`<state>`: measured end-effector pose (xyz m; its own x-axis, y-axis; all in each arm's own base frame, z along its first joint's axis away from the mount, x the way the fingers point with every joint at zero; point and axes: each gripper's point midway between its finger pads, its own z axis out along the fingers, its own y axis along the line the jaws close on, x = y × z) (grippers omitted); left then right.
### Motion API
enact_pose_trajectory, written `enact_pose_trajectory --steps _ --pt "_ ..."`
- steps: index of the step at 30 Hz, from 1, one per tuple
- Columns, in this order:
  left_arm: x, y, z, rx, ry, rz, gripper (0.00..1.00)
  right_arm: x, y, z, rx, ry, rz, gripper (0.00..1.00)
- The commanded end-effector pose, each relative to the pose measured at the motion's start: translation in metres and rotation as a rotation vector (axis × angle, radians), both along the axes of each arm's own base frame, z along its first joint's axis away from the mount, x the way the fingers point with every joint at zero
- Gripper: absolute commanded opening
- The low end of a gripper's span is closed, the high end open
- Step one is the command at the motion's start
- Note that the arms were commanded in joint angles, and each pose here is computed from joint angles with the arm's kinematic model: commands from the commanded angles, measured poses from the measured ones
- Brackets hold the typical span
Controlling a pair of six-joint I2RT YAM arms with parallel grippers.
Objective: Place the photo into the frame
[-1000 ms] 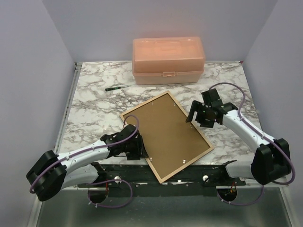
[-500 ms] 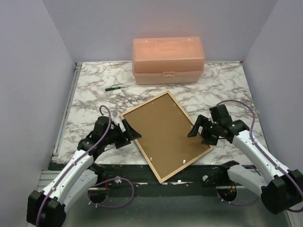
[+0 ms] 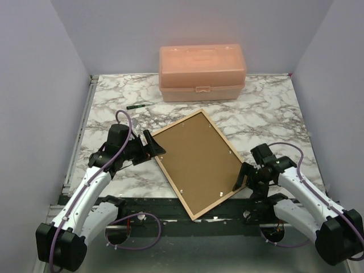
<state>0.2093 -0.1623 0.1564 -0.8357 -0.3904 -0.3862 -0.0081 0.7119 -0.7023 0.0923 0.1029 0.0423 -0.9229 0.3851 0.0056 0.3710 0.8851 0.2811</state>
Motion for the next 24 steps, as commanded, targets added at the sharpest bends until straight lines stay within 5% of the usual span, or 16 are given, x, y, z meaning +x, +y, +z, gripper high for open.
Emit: enact_pose_trajectory --steps 1,4,6,10,16,24 --pt "-0.001 0.002 -0.003 0.031 0.008 -0.027 0.87 -0.008 0.005 -0.01 0.033 0.047 -0.028 0.83" --pt "-0.004 -0.005 -0.002 -0.007 0.01 -0.067 0.86 0.001 0.01 -0.015 0.046 0.041 -0.035 0.77" --pt "-0.005 -0.008 -0.003 -0.019 0.016 -0.083 0.86 0.009 0.01 -0.017 0.028 0.033 -0.039 0.65" --pt "-0.009 -0.005 -0.007 -0.01 0.031 -0.075 0.86 0.026 0.008 -0.021 -0.015 0.027 -0.02 0.64" --pt "-0.015 -0.002 -0.006 -0.009 0.025 -0.06 0.85 0.046 0.005 -0.027 -0.096 0.022 0.033 0.48" --pt "-0.015 0.023 -0.017 0.127 0.05 0.027 0.85 0.086 0.011 -0.024 -0.225 -0.052 0.103 0.13"
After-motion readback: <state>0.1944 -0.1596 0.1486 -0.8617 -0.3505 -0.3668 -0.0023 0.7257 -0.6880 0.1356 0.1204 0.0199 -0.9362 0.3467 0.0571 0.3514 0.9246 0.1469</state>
